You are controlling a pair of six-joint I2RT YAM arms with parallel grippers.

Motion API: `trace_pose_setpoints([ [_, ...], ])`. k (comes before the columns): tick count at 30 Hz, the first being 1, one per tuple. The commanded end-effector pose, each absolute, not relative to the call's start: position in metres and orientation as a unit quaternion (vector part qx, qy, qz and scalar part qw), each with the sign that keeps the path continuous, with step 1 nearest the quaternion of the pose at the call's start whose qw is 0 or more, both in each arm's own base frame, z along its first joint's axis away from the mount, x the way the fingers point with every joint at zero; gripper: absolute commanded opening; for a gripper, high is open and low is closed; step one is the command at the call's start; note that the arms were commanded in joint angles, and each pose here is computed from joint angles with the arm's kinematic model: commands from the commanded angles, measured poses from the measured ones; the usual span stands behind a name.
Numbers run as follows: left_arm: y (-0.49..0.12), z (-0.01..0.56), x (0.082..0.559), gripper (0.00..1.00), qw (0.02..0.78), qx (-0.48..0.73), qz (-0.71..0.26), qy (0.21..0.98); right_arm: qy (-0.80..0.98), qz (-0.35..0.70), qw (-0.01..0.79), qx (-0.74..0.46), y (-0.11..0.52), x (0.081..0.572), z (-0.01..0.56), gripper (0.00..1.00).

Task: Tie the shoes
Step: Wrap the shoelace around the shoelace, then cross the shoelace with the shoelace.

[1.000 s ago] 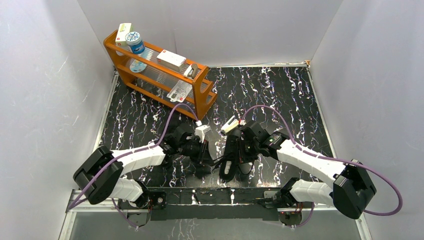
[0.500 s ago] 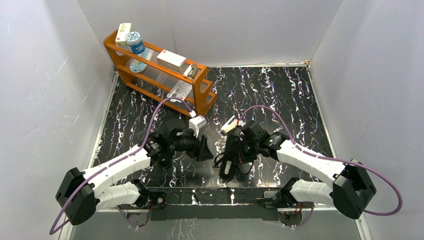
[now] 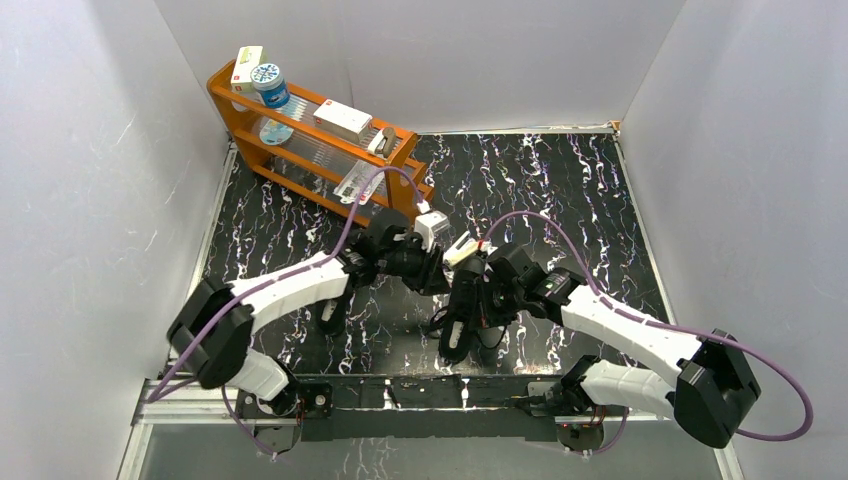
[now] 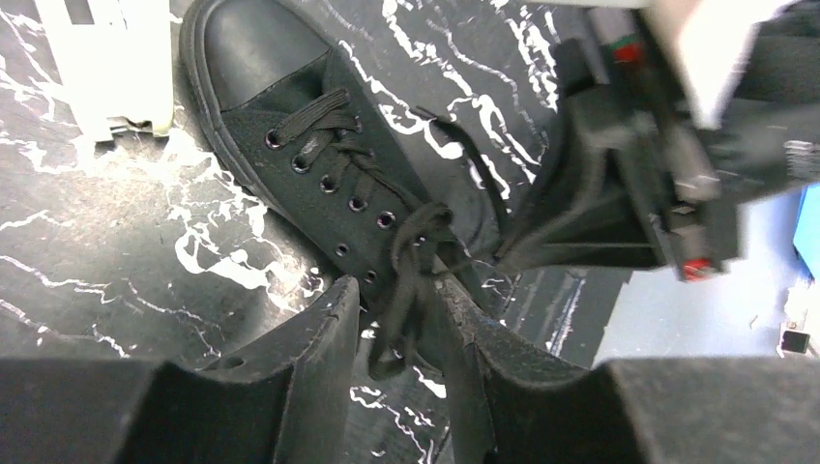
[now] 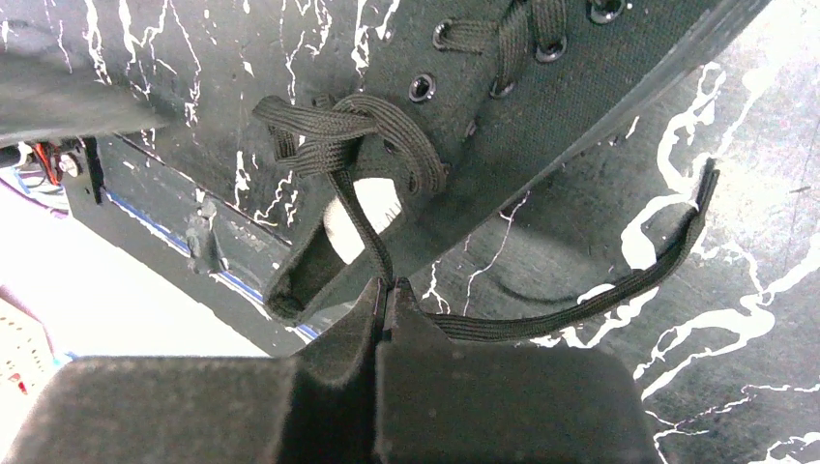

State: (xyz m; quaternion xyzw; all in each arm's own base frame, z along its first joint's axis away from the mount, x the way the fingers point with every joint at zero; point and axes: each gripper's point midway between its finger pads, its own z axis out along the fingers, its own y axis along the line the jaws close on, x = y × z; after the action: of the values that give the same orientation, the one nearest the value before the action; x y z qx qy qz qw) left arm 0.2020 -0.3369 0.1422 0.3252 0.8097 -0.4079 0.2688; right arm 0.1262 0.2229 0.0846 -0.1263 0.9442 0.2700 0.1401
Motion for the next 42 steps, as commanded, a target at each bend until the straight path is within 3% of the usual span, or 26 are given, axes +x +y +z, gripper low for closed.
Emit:
trace_pose_setpoints([
  [1, -0.362, 0.142, 0.210, 0.34, 0.267, 0.350, -0.437, 0.784, 0.943, 0.271, 0.151, -0.116, 0.219, 0.127, 0.087, 0.02],
  [6, -0.380, 0.128, 0.212, 0.37, 0.241, 0.370, -0.454, 0.774, 0.945, 0.269, 0.149, -0.115, 0.216, 0.123, 0.085, 0.02],
  [14, -0.399, 0.109, 0.197, 0.35, 0.203, 0.388, -0.479, 0.761, 0.943, 0.274, 0.153, -0.112, 0.217, 0.125, 0.088, 0.03],
  [22, -0.403, 0.097, 0.190, 0.25, 0.190, 0.392, -0.478, 0.763, 0.941, 0.277, 0.154, -0.115, 0.219, 0.126, 0.090, 0.03],
  [29, -0.397, 0.107, 0.195, 0.01, 0.220, 0.388, -0.461, 0.768, 0.941, 0.278, 0.153, -0.114, 0.219, 0.125, 0.089, 0.03],
  [42, -0.399, 0.135, 0.185, 0.00, 0.219, 0.374, -0.498, 0.752, 0.935, 0.303, 0.159, -0.096, 0.234, 0.137, 0.101, 0.04],
])
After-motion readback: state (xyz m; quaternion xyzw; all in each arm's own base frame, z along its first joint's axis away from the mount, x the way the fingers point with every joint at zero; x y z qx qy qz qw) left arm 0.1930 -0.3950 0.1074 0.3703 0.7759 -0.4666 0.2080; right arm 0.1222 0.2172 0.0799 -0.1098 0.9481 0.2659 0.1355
